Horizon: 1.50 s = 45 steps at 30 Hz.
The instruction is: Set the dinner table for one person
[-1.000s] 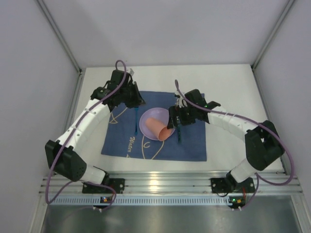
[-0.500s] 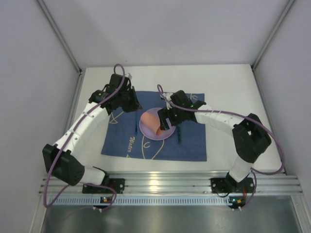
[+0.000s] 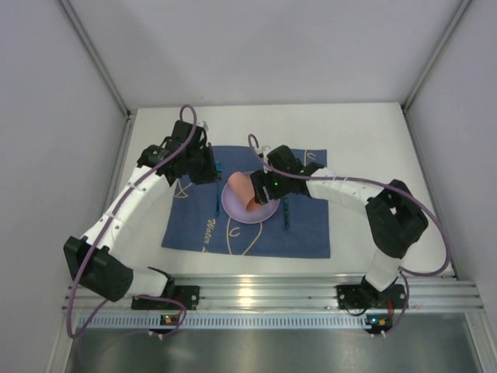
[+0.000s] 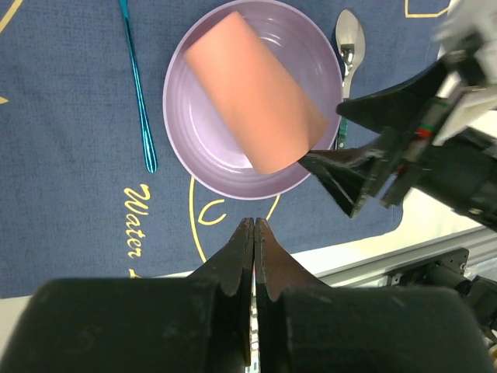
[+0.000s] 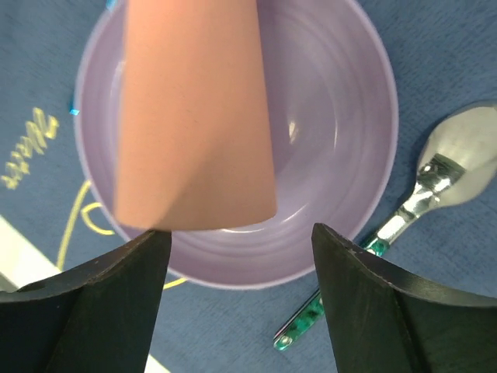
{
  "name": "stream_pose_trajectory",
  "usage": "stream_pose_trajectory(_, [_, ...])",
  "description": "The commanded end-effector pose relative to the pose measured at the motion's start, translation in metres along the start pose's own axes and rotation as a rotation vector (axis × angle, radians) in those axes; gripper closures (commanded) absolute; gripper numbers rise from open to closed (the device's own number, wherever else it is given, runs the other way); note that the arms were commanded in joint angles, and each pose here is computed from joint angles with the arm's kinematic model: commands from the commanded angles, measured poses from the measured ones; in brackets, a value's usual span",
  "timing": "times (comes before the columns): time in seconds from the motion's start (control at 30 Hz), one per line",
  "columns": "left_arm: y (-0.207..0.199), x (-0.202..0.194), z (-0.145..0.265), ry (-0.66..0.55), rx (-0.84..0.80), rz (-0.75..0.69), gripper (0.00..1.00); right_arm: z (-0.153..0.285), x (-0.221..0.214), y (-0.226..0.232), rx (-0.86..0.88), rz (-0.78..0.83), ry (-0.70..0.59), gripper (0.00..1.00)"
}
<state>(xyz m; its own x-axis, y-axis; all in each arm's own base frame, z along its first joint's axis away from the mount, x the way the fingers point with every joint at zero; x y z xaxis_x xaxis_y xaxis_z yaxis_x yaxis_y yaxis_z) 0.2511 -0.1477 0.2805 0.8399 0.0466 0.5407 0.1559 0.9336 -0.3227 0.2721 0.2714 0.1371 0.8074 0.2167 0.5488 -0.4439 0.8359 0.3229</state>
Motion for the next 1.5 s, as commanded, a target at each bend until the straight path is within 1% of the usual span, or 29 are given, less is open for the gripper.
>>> stream_pose_trajectory(0.0, [0.003, -0.007, 0.014, -0.033, -0.003, -0.001, 1.00, 0.056, 0.040, 0.028, 0.078, -0.055, -0.209, 0.26])
stream_pose_trajectory(0.03, [0.003, -0.007, 0.014, -0.039, -0.009, 0.006, 1.00, 0.062, 0.038, 0.027, 0.081, -0.078, -0.180, 0.22])
stream_pose_trajectory(0.07, [0.003, -0.008, 0.014, -0.038, -0.014, 0.008, 1.00, 0.068, 0.038, 0.030, 0.100, -0.133, -0.162, 0.21])
stream_pose_trajectory(0.13, [0.002, -0.008, 0.011, -0.041, -0.023, 0.012, 1.00, 0.076, 0.041, 0.039, 0.190, -0.201, -0.097, 0.19])
stream_pose_trajectory(0.17, [0.002, -0.008, 0.011, -0.041, -0.023, 0.012, 1.00, 0.080, 0.039, 0.045, 0.217, -0.278, -0.065, 0.18])
stream_pose_trajectory(0.23, [0.002, -0.008, 0.009, -0.044, -0.028, 0.015, 1.00, 0.086, 0.036, 0.055, 0.291, -0.355, -0.016, 0.17])
stream_pose_trajectory(0.3, [0.001, -0.006, 0.007, -0.049, -0.034, 0.015, 1.00, 0.087, 0.033, 0.062, 0.337, -0.473, 0.025, 0.17])
stream_pose_trajectory(0.37, [0.000, -0.005, 0.006, -0.051, -0.041, 0.019, 1.00, 0.085, 0.031, 0.064, 0.329, -0.568, 0.061, 0.16])
stream_pose_trajectory(0.43, [-0.001, -0.005, 0.007, -0.054, -0.046, 0.023, 1.00, 0.081, 0.029, 0.057, 0.262, -0.626, 0.091, 0.15])
stream_pose_trajectory(0.53, [-0.001, -0.005, 0.009, -0.061, -0.049, 0.025, 1.00, 0.072, 0.023, 0.045, 0.183, -0.685, 0.140, 0.15])
stream_pose_trajectory(0.7, [0.003, -0.012, 0.011, -0.064, -0.034, 0.032, 1.00, 0.047, 0.011, 0.036, 0.170, -0.729, 0.191, 0.16])
stream_pose_trajectory(0.83, [0.005, -0.016, 0.013, -0.073, -0.028, 0.041, 1.00, 0.025, 0.014, 0.033, 0.184, -0.753, 0.179, 0.17])
stream_pose_trajectory(0.87, [0.005, -0.016, 0.013, -0.073, -0.027, 0.041, 1.00, 0.020, 0.020, 0.035, 0.217, -0.769, 0.157, 0.18])
stream_pose_trajectory(0.93, [0.006, -0.016, 0.014, -0.076, -0.023, 0.041, 1.00, 0.012, 0.023, 0.037, 0.243, -0.792, 0.163, 0.18])
stream_pose_trajectory(1.0, [0.006, -0.015, 0.015, -0.079, -0.020, 0.041, 1.00, 0.005, 0.029, 0.040, 0.275, -0.824, 0.140, 0.18])
stream_pose_trajectory(1.13, [0.007, -0.015, 0.016, -0.089, -0.007, 0.039, 1.00, 0.002, 0.035, 0.044, 0.341, -0.890, 0.083, 0.21])
stream_pose_trajectory(1.17, [0.008, -0.015, 0.016, -0.092, 0.002, 0.038, 1.00, 0.000, 0.034, 0.042, 0.338, -0.919, 0.071, 0.21])
stream_pose_trajectory(1.23, [0.009, -0.016, 0.018, -0.097, 0.014, 0.039, 0.99, 0.002, 0.039, 0.045, 0.345, -0.926, 0.029, 0.23])
stream_pose_trajectory(1.27, [0.012, -0.016, 0.018, -0.100, 0.035, 0.042, 0.90, 0.002, 0.040, 0.043, 0.327, -0.930, -0.004, 0.24])
stream_pose_trajectory(1.3, [0.013, -0.016, 0.018, -0.104, 0.048, 0.042, 0.50, 0.002, 0.041, 0.042, 0.316, -0.931, -0.025, 0.26])
stream_pose_trajectory(1.33, [0.014, -0.016, 0.020, -0.113, 0.060, 0.049, 0.31, 0.001, 0.042, 0.043, 0.308, -0.933, -0.042, 0.35])
stream_pose_trajectory(1.37, [0.015, -0.017, 0.022, -0.118, 0.067, 0.052, 0.18, 0.000, 0.042, 0.041, 0.298, -0.935, -0.059, 0.44])
stream_pose_trajectory(1.4, [0.021, -0.015, 0.022, -0.145, 0.119, 0.060, 0.03, -0.003, 0.043, 0.039, 0.280, -0.938, -0.080, 0.53])
stream_pose_trajectory(1.43, [0.021, -0.014, 0.026, -0.167, 0.128, 0.066, 0.02, -0.005, 0.045, 0.039, 0.274, -0.938, -0.087, 0.68])
stream_pose_trajectory(1.47, [0.023, -0.014, 0.028, -0.177, 0.138, 0.065, 0.02, -0.006, 0.049, 0.039, 0.272, -0.941, -0.099, 0.74])
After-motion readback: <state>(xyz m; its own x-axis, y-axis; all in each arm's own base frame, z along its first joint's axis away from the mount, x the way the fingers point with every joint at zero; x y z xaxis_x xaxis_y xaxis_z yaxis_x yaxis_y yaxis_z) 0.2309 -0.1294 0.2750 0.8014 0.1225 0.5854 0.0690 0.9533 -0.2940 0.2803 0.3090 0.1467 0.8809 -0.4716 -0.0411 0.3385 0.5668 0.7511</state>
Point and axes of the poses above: each gripper's point midway between its finger pads, its own z axis back along the fingers, its own y axis along the line the jaws close on, x = y × z, the point moved 8 cm from there along z, back along the fingers, and after that the axes turned 10 degrees about -z, right-handed, at the moved point
